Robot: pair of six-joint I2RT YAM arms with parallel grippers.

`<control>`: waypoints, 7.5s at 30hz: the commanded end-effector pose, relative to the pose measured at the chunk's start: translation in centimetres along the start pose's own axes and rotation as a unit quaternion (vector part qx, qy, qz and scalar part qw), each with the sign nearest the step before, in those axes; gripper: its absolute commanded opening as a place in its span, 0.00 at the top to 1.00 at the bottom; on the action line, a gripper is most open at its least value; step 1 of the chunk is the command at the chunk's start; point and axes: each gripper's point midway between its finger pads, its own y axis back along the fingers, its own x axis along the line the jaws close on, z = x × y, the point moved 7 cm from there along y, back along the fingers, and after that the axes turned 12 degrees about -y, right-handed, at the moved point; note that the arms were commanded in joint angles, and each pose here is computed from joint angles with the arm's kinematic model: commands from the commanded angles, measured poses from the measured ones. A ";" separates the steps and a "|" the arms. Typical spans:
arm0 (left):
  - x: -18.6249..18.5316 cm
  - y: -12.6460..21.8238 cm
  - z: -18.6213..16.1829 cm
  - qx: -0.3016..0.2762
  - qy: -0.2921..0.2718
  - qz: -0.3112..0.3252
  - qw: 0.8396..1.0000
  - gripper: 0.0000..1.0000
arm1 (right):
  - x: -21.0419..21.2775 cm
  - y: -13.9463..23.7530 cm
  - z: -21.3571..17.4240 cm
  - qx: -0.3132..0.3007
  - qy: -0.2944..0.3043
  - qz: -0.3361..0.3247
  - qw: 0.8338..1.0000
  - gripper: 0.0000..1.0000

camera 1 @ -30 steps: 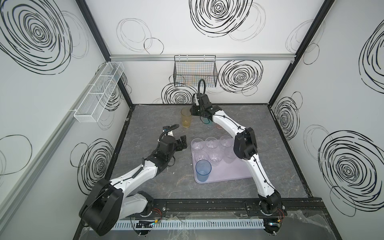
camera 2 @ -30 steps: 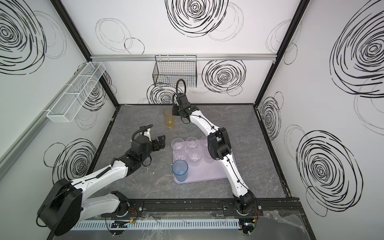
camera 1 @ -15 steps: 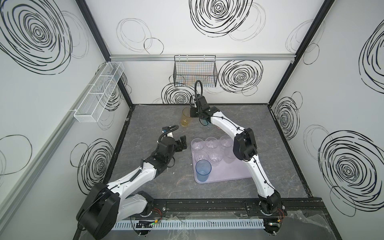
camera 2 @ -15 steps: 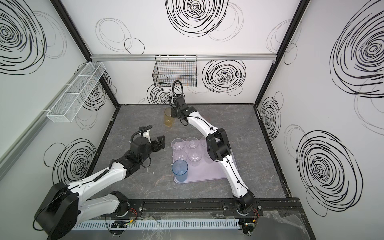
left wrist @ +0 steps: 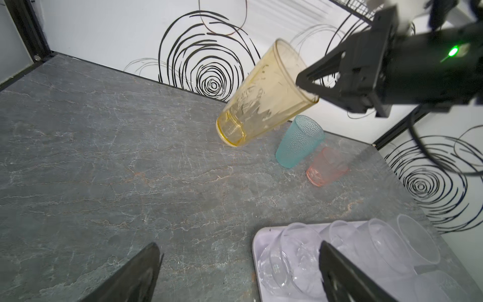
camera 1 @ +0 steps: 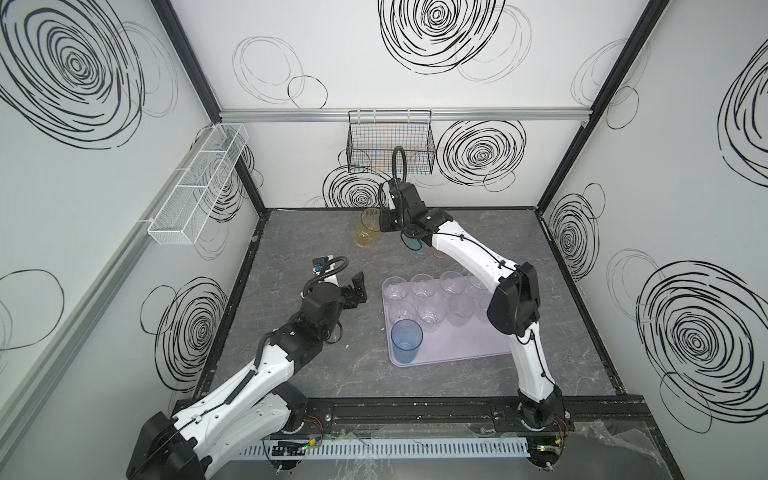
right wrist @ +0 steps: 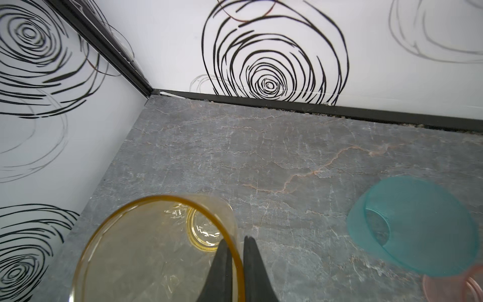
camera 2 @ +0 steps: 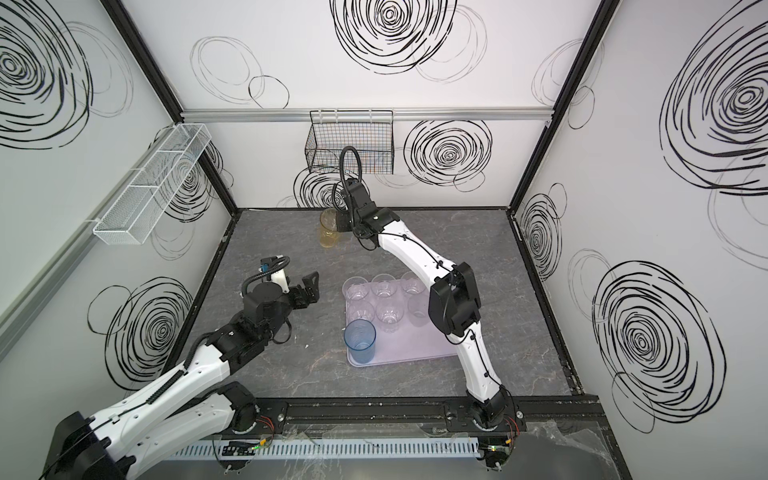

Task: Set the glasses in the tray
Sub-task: 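Lift the yellow cup with the right gripper and carry it toward the tray, then lower the yellow cup onto the tray beside the blue cup with the right gripper, then release the yellow cup and move the right gripper to the teal cup, then close the right gripper on the teal cup's rim and lift it, then carry the teal cup to the tray beside the yellow cup and lower it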

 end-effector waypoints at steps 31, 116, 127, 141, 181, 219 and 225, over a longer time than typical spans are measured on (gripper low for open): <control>-12.6 7.9 -1.2 0.012 -0.137 -0.146 0.980 0.03 | -10.0 28.2 -9.1 -0.011 -0.001 -0.106 0.994 0.94; -7.1 4.6 -2.5 0.003 -0.095 -0.098 0.991 0.00 | -9.9 19.9 -9.9 0.024 0.014 -0.099 0.995 0.45; -3.5 0.1 -0.7 -0.002 -0.047 -0.069 0.996 0.01 | -12.3 11.7 -4.2 -0.014 -0.060 -0.103 0.993 0.44; -3.0 -3.6 -2.7 0.023 -0.026 -0.050 0.998 0.01 | -16.4 -0.7 0.2 0.016 -0.094 -0.159 0.983 0.45; -3.2 -1.3 -3.9 0.041 -0.007 -0.065 0.997 0.00 | -6.1 6.5 0.9 -0.021 -0.026 -0.075 0.997 0.93; -8.2 5.8 -4.9 0.025 -0.071 -0.102 0.992 0.00 | -18.4 32.7 -17.6 0.073 -0.096 -0.228 0.966 0.95; -8.1 5.7 -5.2 0.023 -0.065 -0.101 0.993 0.00 | -18.6 31.5 -18.6 0.089 -0.097 -0.225 0.965 0.95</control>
